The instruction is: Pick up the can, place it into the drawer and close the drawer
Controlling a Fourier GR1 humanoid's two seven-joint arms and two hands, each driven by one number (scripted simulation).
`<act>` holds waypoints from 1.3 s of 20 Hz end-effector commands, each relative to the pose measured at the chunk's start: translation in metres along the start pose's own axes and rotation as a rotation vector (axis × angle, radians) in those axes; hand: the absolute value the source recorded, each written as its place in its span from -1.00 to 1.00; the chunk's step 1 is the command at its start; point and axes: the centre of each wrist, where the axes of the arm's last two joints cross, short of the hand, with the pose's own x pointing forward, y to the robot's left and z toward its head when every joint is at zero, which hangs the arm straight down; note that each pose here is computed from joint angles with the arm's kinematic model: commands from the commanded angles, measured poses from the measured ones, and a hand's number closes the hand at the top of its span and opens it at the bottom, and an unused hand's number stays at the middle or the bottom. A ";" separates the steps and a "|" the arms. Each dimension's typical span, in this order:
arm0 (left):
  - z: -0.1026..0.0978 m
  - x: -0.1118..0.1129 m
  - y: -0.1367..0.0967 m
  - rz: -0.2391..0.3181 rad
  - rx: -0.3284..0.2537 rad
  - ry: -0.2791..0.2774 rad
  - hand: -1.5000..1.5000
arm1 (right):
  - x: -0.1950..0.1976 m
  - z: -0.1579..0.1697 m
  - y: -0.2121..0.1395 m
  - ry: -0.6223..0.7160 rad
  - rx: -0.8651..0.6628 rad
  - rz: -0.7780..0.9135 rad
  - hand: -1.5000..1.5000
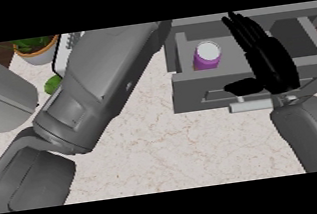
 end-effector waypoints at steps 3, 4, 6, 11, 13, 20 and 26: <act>-0.015 0.012 0.036 0.011 0.024 0.007 -1.00 | -0.002 -0.022 0.049 -0.002 -0.007 0.072 -1.00; -0.012 0.000 0.031 -0.020 0.018 -0.009 -1.00 | -0.011 -0.024 0.057 0.002 -0.002 0.069 -1.00; -0.005 0.003 0.019 -0.001 0.025 0.007 -1.00 | -0.014 -0.048 0.048 0.047 -0.031 0.109 -1.00; -0.015 -0.008 0.054 -0.008 0.041 0.003 -1.00 | -0.010 -0.063 0.065 0.073 -0.120 0.162 -1.00; -0.012 -0.006 0.047 -0.011 0.044 0.026 -1.00 | -0.018 -0.072 0.062 0.078 -0.153 0.158 -1.00; -0.015 0.003 0.076 -0.001 0.025 0.026 -1.00 | -0.016 -0.108 0.043 0.085 -0.203 0.213 -1.00; -0.014 -0.008 0.102 -0.003 0.008 0.026 -1.00 | -0.008 -0.125 0.035 0.082 -0.256 0.218 -1.00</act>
